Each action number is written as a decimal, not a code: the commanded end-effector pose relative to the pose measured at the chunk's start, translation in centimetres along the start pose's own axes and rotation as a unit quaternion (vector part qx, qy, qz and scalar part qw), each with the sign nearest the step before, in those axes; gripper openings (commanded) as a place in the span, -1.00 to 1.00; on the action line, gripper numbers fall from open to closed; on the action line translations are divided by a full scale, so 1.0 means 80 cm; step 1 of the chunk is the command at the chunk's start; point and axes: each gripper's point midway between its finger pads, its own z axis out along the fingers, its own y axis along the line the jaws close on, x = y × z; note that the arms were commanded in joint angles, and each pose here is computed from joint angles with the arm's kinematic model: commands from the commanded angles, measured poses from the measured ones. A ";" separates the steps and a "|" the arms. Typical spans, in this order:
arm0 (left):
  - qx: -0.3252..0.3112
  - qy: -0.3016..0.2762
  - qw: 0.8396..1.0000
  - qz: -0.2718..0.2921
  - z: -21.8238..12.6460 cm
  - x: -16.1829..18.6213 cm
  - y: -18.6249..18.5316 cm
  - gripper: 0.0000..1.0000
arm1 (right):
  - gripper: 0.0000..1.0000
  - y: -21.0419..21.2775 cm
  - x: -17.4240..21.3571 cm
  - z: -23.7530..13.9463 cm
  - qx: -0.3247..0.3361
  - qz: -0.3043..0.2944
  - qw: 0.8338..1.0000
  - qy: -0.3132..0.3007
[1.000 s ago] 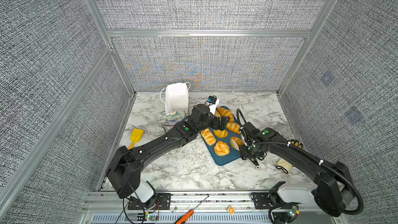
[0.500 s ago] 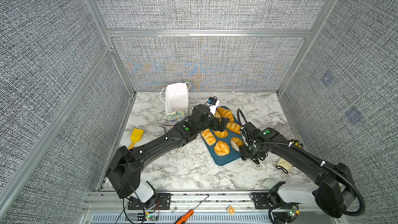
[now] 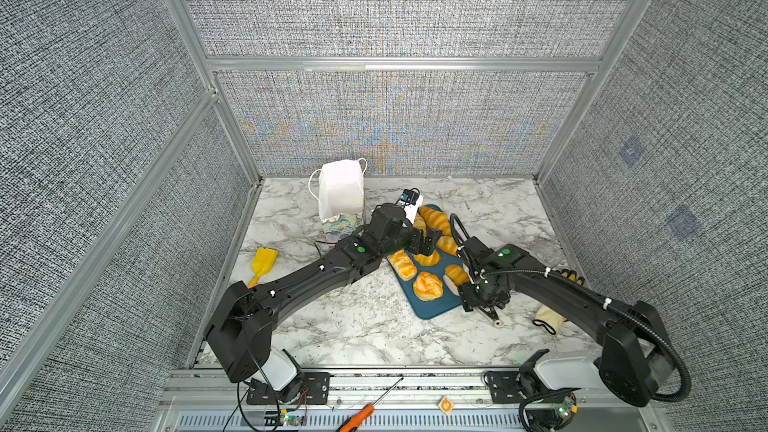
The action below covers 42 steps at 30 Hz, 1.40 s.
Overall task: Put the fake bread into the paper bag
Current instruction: 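Close the tongs on a striped bread roll with the right gripper, then lift the roll toward the bag with right gripper while left gripper moves beside it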
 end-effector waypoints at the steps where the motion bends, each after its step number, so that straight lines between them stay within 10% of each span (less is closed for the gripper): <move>1: 0.002 -0.009 1.000 0.001 -0.005 -0.007 -0.003 0.98 | 0.46 0.004 -0.003 -0.001 0.000 -0.005 1.000 0.003; 21: -0.002 -0.031 0.999 0.015 -0.021 -0.030 -0.008 0.98 | -0.12 0.011 -0.012 -0.009 -0.014 -0.012 1.000 -0.011; 42: -0.084 -0.140 0.981 0.104 -0.121 -0.089 0.012 0.98 | -0.19 0.013 -0.049 -0.059 -0.044 -0.007 0.995 -0.092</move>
